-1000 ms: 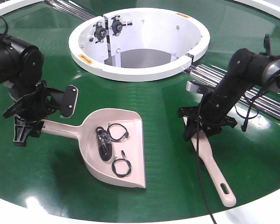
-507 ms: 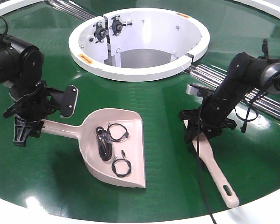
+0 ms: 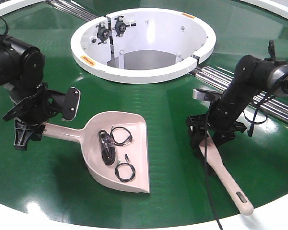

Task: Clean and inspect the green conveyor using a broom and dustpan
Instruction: 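Carry the brush back with the right gripper and lower it onto the belt, then open the right gripper to release the brush and raise the arm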

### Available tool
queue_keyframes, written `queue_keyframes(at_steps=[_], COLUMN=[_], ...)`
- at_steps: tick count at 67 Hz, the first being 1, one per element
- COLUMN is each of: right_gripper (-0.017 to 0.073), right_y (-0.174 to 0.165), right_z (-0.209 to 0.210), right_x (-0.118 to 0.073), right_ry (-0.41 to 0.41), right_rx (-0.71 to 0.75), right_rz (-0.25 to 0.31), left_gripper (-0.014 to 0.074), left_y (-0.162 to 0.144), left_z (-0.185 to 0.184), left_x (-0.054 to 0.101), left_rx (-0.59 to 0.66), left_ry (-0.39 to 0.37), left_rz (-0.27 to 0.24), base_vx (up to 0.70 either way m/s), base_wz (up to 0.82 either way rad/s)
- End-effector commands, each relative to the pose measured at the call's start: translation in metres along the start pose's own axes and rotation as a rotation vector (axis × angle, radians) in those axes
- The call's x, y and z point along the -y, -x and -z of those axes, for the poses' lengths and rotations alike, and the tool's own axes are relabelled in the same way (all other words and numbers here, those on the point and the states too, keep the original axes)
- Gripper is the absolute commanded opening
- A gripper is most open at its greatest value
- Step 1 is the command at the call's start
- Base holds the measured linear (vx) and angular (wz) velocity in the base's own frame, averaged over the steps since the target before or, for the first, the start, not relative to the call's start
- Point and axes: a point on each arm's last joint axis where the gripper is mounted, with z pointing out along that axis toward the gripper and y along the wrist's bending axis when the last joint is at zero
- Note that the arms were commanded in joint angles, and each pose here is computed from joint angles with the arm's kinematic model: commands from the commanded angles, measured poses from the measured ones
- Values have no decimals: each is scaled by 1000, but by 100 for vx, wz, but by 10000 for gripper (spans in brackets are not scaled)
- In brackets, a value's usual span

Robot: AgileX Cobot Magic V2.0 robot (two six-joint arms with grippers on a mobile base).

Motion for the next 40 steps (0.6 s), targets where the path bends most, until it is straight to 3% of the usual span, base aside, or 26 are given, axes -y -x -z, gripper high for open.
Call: queue_keyframes(at_steps=[1, 22, 40], right_gripper=[517, 521, 521], right_y=[-4, 1, -7], right_z=[27, 47, 112], right_x=[-7, -14, -32], right_ry=[-1, -16, -121], right_rx=[42, 139, 457], right_rz=[29, 51, 122], left_gripper=[-6, -6, -6], left_y=[-1, -1, -1], left_z=[22, 22, 22], left_x=[4, 4, 4], left_rx=[22, 22, 22], left_ry=[26, 26, 26], left_rz=[-1, -1, -1], base_vx=[0, 0, 0], base_wz=[0, 0, 0])
